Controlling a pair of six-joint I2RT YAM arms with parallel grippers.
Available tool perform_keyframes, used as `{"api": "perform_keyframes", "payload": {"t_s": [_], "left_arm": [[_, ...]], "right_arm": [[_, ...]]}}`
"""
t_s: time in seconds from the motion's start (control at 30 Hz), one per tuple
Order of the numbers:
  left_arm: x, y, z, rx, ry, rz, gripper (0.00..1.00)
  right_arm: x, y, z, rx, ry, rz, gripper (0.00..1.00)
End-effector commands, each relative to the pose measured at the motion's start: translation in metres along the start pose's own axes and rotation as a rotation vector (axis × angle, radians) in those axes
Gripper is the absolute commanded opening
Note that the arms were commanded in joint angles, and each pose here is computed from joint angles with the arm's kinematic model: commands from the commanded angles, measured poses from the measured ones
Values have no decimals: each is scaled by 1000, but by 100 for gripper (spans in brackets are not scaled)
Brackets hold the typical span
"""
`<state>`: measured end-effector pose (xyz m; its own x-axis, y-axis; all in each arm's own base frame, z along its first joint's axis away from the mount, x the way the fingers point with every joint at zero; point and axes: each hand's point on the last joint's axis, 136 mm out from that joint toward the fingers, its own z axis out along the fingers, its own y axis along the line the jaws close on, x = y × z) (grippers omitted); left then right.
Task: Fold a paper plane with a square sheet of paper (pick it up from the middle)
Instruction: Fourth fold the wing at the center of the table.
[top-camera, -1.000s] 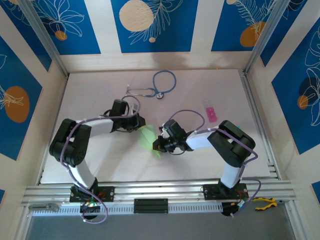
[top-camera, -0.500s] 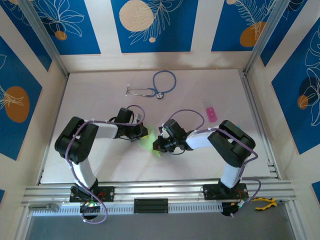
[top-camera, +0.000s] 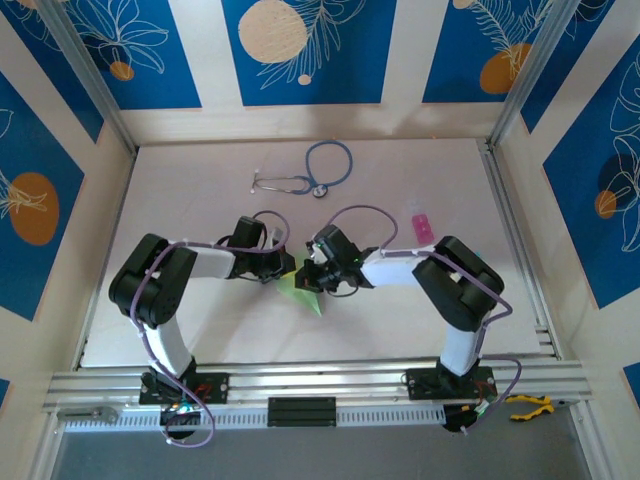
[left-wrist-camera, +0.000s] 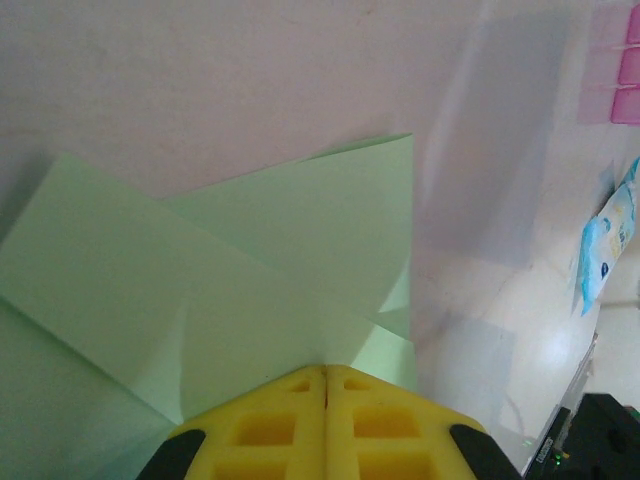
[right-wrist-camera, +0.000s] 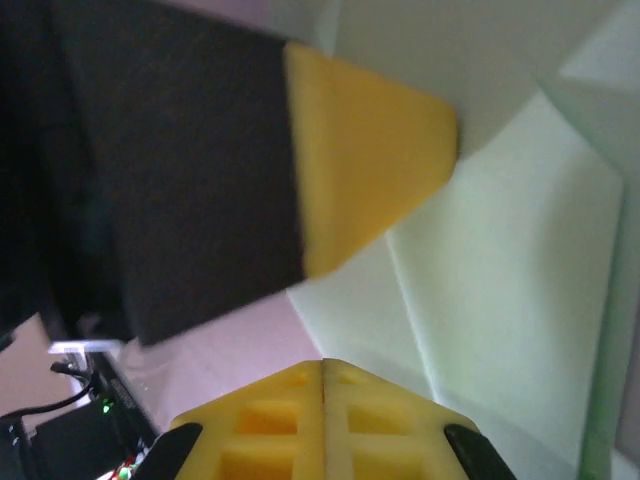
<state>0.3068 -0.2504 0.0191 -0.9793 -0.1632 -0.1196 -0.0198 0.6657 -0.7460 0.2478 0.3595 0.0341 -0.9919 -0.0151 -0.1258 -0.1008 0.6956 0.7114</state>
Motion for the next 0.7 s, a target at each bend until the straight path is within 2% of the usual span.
{"api": "perform_keyframes", "payload": {"t_s": [0.0,0.13,0.43,0.67], "left_arm": [[16,33,3,-101,35,-42,6],[16,34,3,-102,30,-47,6],[15,39,4,-113,25,-59,6],[15,39,4,-114,27,-64,6]], "right_arm": [[10,-24,11,73,53,28,4],[27,-41,12,81,78,62,4],[61,-44,-6,50,115,36,5],[83,-57,-19,92,123,31,5]]}}
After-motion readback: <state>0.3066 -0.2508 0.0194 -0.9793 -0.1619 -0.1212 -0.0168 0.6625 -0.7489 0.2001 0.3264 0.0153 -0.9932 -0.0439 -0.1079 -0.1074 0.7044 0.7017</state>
